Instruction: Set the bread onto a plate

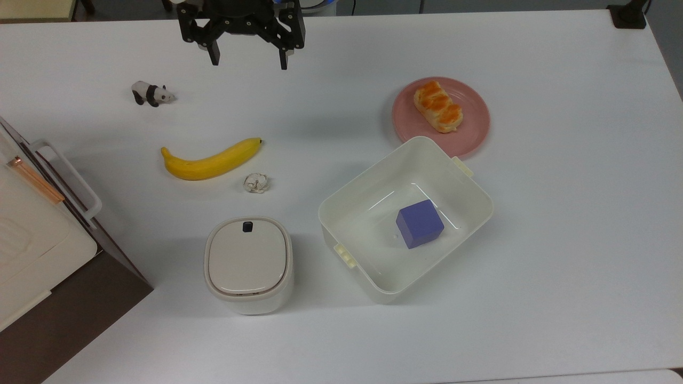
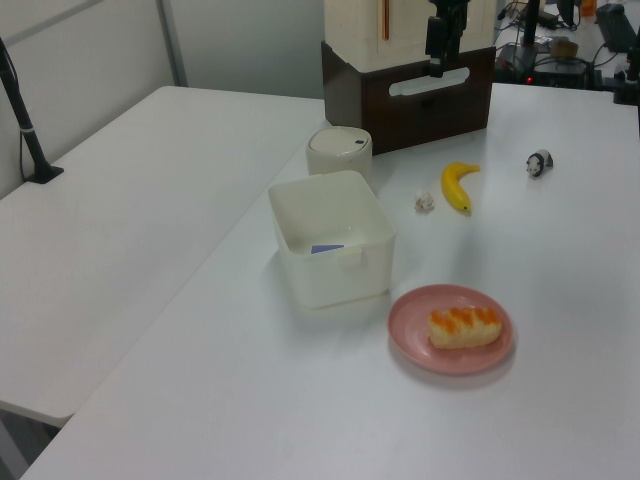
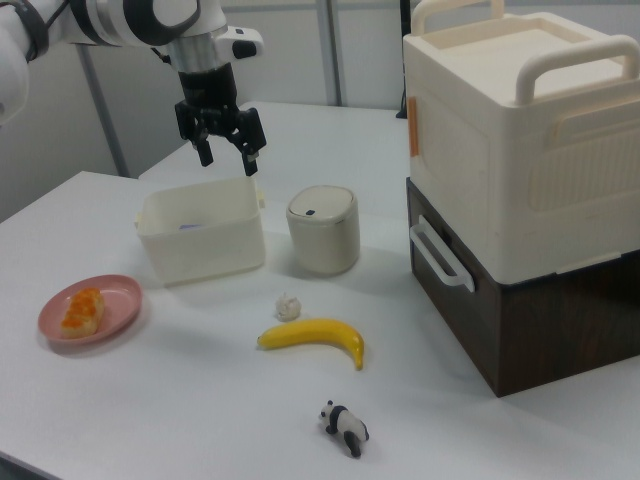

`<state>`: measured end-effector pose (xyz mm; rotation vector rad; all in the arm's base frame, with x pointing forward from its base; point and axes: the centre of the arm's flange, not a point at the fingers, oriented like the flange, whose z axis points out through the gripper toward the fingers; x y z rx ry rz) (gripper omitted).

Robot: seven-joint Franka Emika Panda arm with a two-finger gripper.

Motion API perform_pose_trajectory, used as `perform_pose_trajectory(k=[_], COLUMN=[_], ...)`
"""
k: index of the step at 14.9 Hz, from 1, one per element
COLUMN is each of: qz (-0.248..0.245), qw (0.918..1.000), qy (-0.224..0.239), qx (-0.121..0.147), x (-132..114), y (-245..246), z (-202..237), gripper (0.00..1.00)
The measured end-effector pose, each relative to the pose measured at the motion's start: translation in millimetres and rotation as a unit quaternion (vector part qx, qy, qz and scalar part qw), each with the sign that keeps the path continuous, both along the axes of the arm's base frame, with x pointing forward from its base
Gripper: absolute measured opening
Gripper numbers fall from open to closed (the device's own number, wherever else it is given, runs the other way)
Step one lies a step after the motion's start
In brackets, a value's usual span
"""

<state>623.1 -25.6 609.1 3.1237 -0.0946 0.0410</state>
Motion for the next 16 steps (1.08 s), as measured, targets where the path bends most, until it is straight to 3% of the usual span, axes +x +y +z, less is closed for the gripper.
perform_pose_trajectory(k=[16], qz=[-0.025], qw=[0.9996], qy=[0.014], qx=[-0.001], x=[-4.0], y=[-2.3], z=[-1.3], gripper=[1.0])
